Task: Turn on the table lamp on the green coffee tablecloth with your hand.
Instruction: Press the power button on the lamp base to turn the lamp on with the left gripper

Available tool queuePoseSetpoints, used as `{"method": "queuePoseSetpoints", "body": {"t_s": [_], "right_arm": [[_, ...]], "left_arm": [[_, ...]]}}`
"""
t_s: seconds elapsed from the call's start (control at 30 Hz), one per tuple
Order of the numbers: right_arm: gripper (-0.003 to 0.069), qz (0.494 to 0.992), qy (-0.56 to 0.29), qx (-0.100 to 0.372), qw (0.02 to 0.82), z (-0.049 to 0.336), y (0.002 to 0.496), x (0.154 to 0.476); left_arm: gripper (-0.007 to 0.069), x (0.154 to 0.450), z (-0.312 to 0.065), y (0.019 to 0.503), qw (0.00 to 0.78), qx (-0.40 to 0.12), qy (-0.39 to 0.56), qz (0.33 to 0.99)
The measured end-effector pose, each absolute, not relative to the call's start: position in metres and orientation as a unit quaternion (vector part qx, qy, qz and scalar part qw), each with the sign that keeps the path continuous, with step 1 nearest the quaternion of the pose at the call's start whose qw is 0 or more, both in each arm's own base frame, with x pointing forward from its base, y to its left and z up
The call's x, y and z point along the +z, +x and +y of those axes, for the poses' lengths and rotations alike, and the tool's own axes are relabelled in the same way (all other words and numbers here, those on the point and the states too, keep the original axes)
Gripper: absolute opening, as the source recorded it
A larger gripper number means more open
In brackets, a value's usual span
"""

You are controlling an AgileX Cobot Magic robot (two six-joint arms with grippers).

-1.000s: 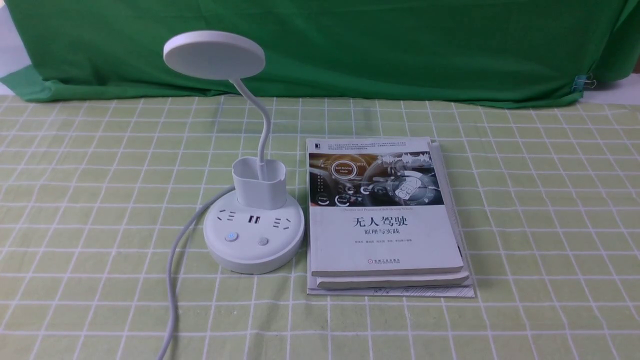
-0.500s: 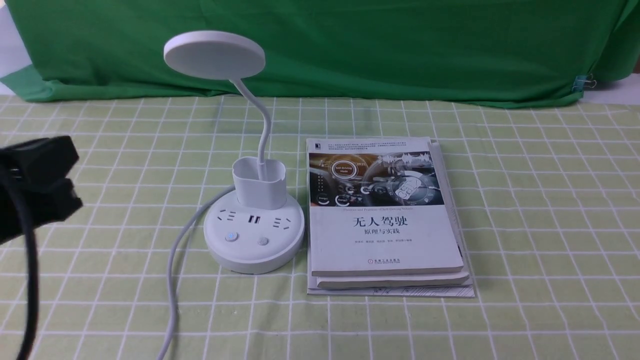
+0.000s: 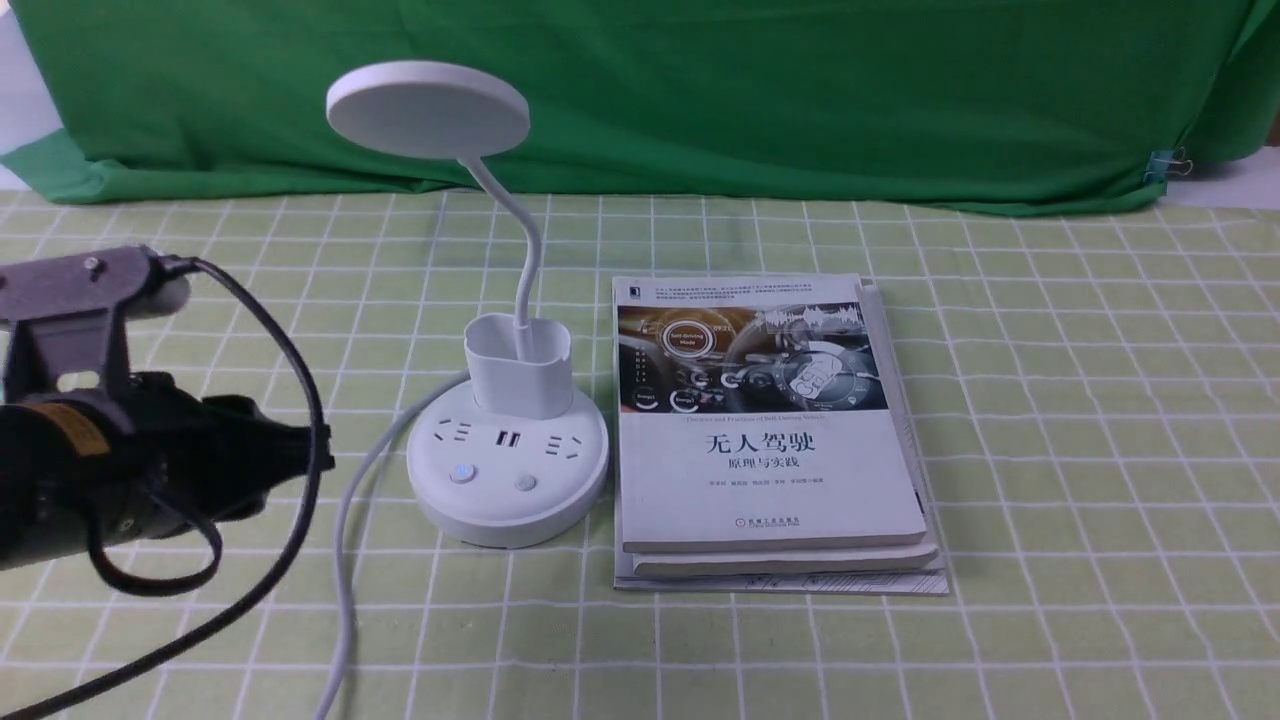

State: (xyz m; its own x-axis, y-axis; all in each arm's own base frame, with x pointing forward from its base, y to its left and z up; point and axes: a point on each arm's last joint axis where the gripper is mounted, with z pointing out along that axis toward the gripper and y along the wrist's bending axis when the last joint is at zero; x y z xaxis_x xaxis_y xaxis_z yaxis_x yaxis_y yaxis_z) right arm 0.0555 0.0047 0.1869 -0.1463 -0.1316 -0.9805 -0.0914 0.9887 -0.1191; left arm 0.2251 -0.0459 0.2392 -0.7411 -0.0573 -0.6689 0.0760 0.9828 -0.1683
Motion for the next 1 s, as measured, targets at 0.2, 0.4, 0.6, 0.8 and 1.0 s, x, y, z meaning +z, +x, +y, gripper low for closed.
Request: {"method": "queuePoseSetpoints", "body": {"t_s": [0.2, 0.4, 0.6, 0.8, 1.0], "right_arm": [[0.0243, 0.757, -0.074, -0.015, 0.649, 0.005, 0.055, 0.187], [0.0244, 0.757, -0.074, -0.015, 0.649, 0.005, 0.055, 0.187], [0.0244, 0.757, -0.074, -0.015, 0.649, 0.005, 0.055, 0.187], [0.0244, 0.757, -0.074, -0.015, 0.649, 0.005, 0.055, 0.187], [0.0242, 0.757, -0.074, -0.015, 0.649, 0.005, 0.055, 0.187]], "left_arm": [[0.0078, 0.24, -0.056, 0.244, 0.303, -0.105, 0.054, 0.946], [0.0014, 0.245, -0.085, 0.259, 0.267, -0.099, 0.143, 0.948], [0.0014, 0.245, -0.102, 0.28, 0.226, -0.048, 0.171, 0.958], [0.0014, 0.244, -0.116, 0.309, 0.226, -0.042, 0.181, 0.956], [0.0014, 0.227, -0.15, 0.313, 0.202, -0.028, 0.234, 0.951]]}}
